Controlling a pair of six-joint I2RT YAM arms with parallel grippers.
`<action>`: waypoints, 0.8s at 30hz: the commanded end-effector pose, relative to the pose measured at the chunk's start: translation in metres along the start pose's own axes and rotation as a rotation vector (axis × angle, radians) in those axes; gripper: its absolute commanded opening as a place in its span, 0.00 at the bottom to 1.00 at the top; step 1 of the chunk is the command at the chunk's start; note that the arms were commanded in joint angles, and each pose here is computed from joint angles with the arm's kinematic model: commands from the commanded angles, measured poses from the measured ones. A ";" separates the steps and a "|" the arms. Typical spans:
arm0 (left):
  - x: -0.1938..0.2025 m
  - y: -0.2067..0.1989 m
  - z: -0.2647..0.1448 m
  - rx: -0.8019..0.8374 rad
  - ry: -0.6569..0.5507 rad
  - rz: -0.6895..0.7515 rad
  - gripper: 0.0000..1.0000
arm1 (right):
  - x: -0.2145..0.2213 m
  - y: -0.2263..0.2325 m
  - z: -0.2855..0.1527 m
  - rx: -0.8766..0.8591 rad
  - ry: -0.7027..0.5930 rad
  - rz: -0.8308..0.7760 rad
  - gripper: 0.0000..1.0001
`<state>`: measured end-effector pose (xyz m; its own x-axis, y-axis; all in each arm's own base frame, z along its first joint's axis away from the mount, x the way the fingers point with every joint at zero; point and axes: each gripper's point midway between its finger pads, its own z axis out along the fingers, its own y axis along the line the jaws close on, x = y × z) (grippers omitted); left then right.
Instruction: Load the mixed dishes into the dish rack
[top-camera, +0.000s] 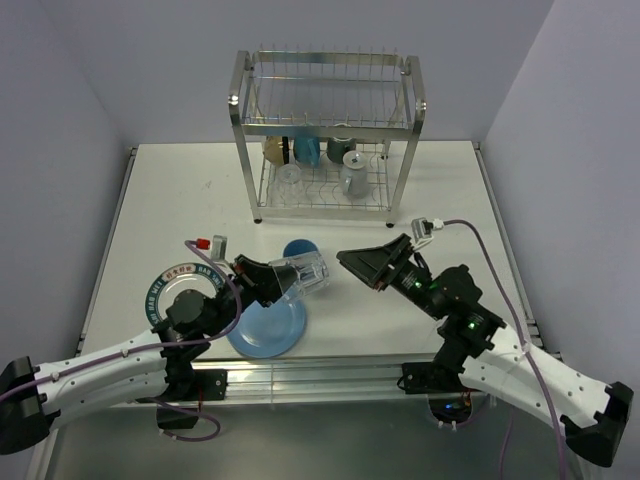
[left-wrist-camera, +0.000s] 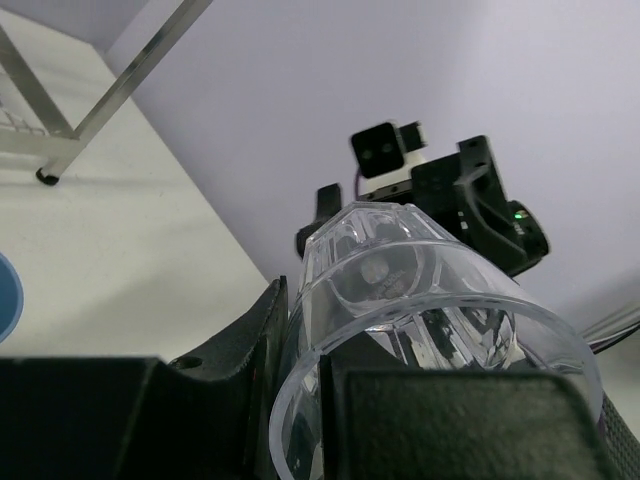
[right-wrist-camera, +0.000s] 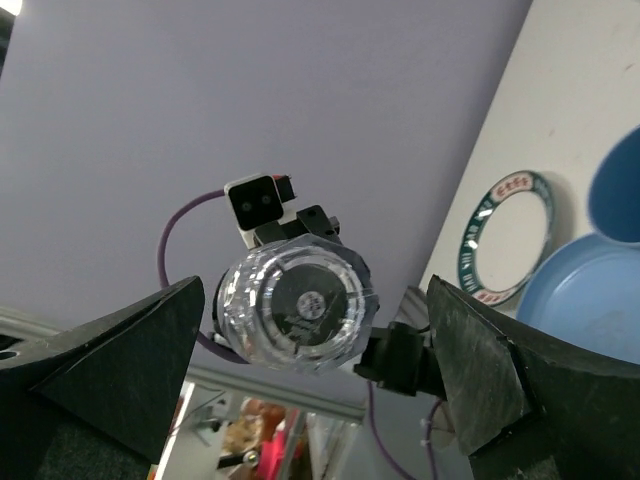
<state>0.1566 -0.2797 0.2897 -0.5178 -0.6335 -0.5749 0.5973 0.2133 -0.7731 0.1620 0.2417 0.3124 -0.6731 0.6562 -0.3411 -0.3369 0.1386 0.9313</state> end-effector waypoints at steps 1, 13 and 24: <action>-0.039 -0.040 -0.008 0.153 -0.151 -0.003 0.00 | 0.000 0.054 0.007 -0.237 0.025 0.085 1.00; -0.067 -0.056 -0.014 0.178 -0.241 0.035 0.00 | 0.025 0.079 0.016 -0.344 0.069 0.122 1.00; -0.081 -0.070 -0.010 0.210 -0.291 0.076 0.00 | 0.047 0.093 0.034 -0.366 0.087 0.128 1.00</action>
<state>0.1571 -0.2497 0.3393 -0.3585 -0.7512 -0.5543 0.6905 0.1862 -0.6990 0.1228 0.3150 0.3442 -0.8079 0.5303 -0.2572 -0.3798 -0.1347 0.9152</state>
